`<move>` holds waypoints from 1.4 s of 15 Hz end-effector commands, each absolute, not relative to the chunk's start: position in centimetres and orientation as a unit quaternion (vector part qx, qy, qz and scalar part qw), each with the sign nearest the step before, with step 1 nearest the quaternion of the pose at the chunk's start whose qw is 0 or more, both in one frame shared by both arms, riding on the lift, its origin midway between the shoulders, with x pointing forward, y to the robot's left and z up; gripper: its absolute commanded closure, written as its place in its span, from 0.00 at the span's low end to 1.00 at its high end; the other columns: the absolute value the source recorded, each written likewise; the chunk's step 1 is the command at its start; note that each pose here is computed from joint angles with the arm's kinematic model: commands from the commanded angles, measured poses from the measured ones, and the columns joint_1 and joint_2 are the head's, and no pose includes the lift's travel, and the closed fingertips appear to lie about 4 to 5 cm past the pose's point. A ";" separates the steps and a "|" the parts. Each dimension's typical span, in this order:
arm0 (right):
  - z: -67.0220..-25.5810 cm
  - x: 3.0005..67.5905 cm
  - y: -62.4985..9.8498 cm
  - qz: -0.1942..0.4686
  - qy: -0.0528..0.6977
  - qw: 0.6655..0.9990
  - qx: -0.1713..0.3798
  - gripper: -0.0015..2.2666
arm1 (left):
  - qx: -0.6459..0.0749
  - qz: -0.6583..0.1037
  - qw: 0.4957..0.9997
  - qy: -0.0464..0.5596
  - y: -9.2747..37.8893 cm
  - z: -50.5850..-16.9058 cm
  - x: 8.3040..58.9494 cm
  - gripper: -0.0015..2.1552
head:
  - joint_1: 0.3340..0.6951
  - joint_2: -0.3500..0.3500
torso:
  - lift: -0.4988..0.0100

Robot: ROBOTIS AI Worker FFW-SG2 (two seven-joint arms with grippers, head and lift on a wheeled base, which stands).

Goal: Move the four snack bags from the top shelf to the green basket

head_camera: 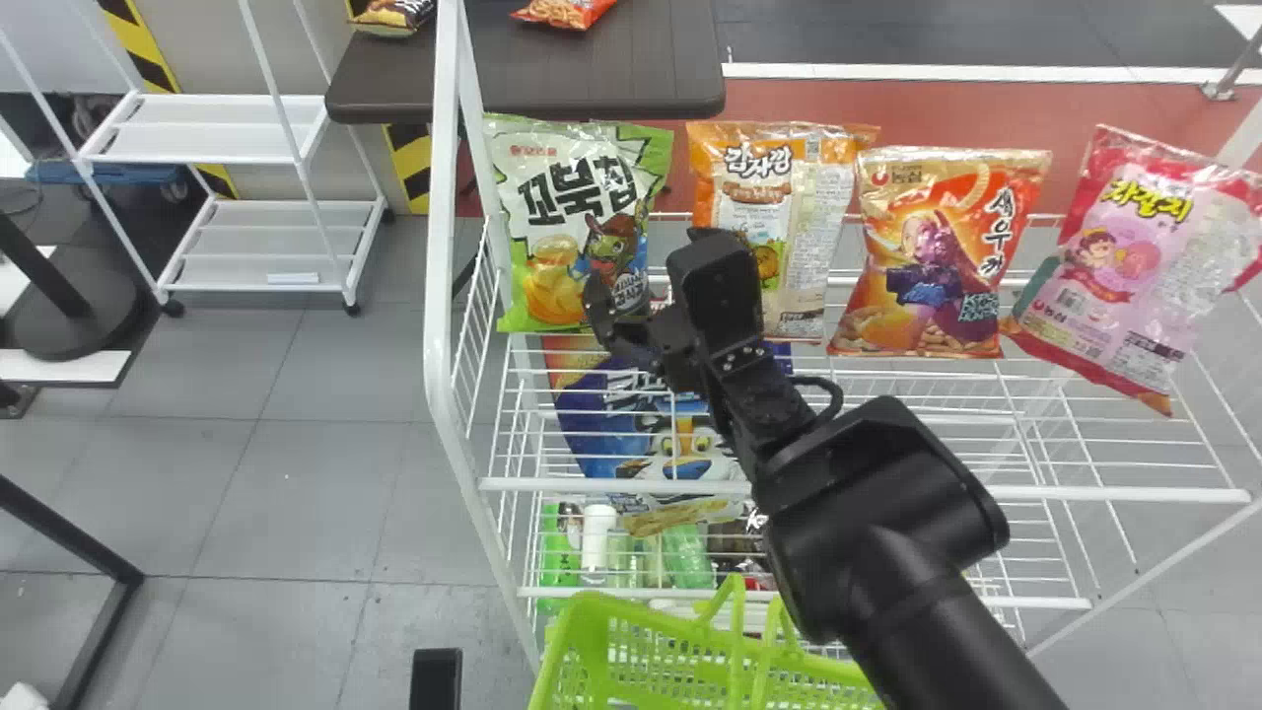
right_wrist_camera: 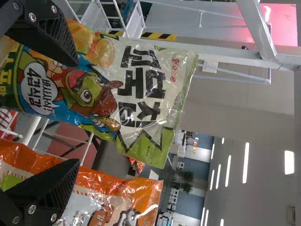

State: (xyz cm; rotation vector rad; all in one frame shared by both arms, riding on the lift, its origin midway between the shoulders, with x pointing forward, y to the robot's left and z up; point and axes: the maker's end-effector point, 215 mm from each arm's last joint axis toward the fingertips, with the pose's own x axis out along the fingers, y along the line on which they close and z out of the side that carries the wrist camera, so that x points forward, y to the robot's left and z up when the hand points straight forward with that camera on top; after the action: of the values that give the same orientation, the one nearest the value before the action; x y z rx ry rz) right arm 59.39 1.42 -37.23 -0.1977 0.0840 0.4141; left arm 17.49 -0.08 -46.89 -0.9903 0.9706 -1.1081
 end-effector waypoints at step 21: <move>-34.3 49.8 2.3 0.237 0.132 0.957 -0.107 0.99 | -0.442 -0.482 0.643 0.399 1.4 -45.6 18.8 0.65 | 1.00 0.67 | 0.98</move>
State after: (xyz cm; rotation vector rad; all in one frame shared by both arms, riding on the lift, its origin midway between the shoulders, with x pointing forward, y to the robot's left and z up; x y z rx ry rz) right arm 51.50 4.60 -34.65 -0.2033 0.2310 0.5246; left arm 18.68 1.20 -45.98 -1.0072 0.9225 -1.1036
